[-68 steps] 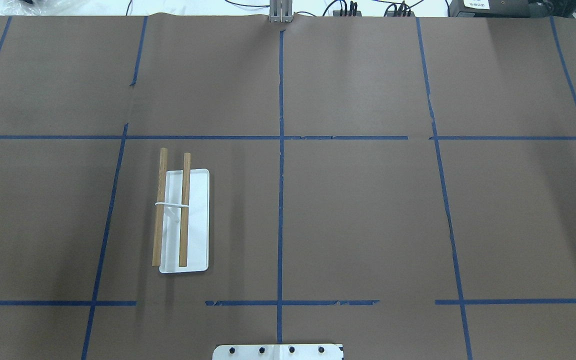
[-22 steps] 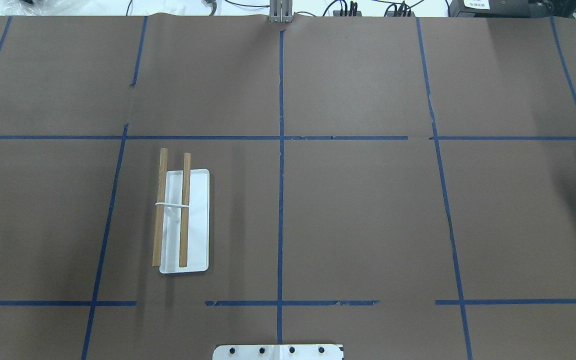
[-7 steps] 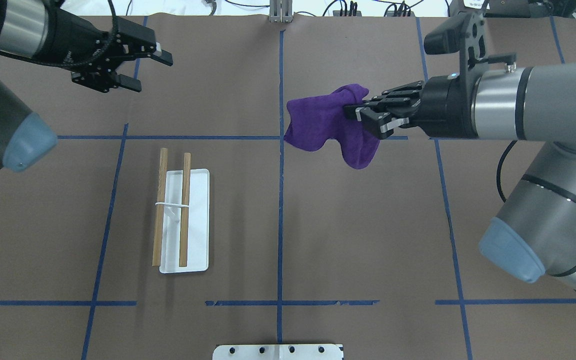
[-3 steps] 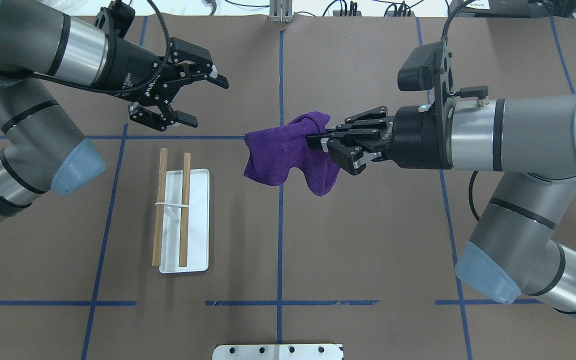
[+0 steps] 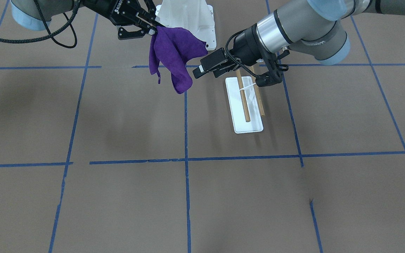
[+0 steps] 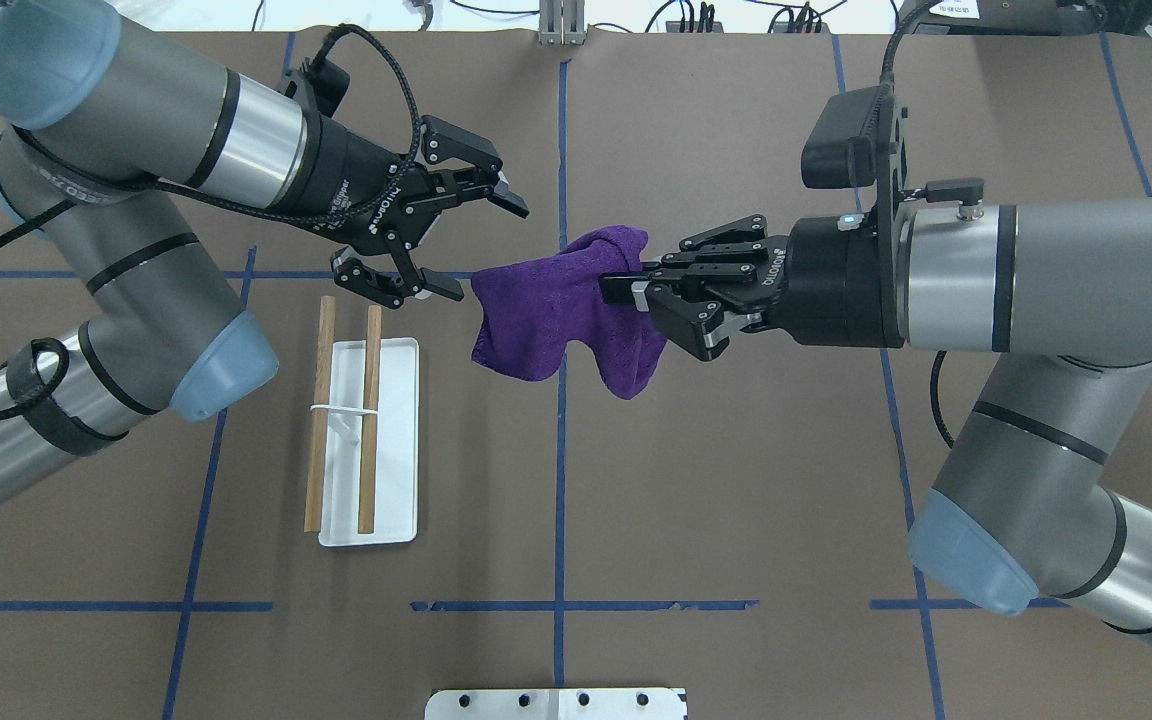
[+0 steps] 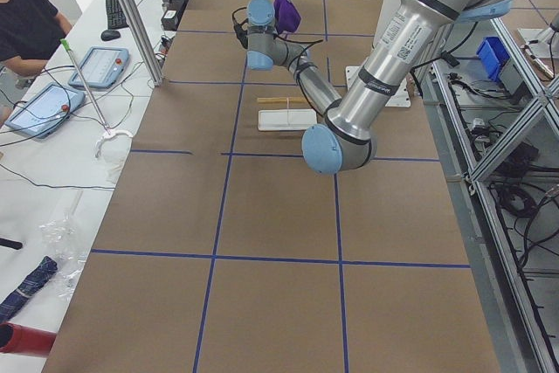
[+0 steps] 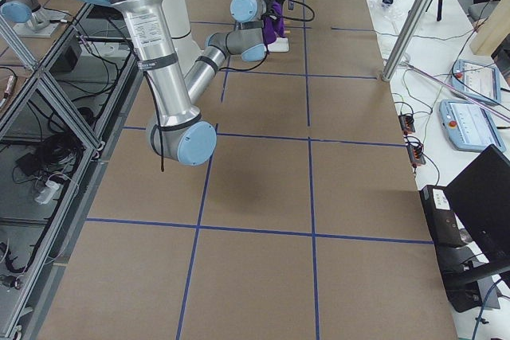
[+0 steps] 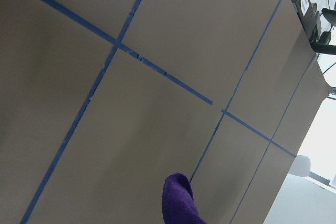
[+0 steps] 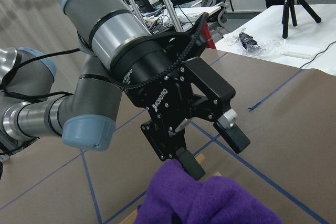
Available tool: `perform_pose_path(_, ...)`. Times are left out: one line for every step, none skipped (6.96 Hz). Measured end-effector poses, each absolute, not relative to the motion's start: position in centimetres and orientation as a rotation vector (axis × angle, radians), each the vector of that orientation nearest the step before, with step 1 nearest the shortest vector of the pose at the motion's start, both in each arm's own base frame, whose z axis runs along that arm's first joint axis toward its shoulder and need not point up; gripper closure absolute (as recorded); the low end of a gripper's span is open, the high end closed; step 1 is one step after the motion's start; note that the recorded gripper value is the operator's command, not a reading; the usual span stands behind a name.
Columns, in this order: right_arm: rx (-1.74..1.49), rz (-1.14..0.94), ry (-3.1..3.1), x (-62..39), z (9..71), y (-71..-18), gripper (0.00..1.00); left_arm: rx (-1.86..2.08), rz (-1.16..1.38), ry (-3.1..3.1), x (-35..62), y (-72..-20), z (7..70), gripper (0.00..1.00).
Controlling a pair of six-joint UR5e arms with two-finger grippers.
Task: Hang towel on rack
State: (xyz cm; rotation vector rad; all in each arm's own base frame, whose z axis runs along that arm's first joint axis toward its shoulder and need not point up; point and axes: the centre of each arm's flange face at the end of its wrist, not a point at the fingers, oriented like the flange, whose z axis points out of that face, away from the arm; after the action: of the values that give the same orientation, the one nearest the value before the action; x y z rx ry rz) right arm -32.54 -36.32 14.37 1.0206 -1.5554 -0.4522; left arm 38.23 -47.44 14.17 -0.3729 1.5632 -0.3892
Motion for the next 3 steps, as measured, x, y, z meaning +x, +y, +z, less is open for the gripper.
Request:
perform_pose_path(1.025, -0.455, -1.562, -32.6, 14.3, -36.2, 1.0, -0.39, -0.378, 1.56, 39.2, -46.9, 13.8, 0.0)
perform_pose_path(1.026, -0.455, -1.565, -32.6, 14.3, -36.1, 1.0, -0.409, -0.364, 1.562, 40.2, -46.1, 13.1, 0.0)
perform_pose_path(1.028, -0.455, -1.566, -32.6, 14.2, -36.1, 1.0, -0.424, -0.354, 1.565, 40.9, -45.5, 12.5, 0.0)
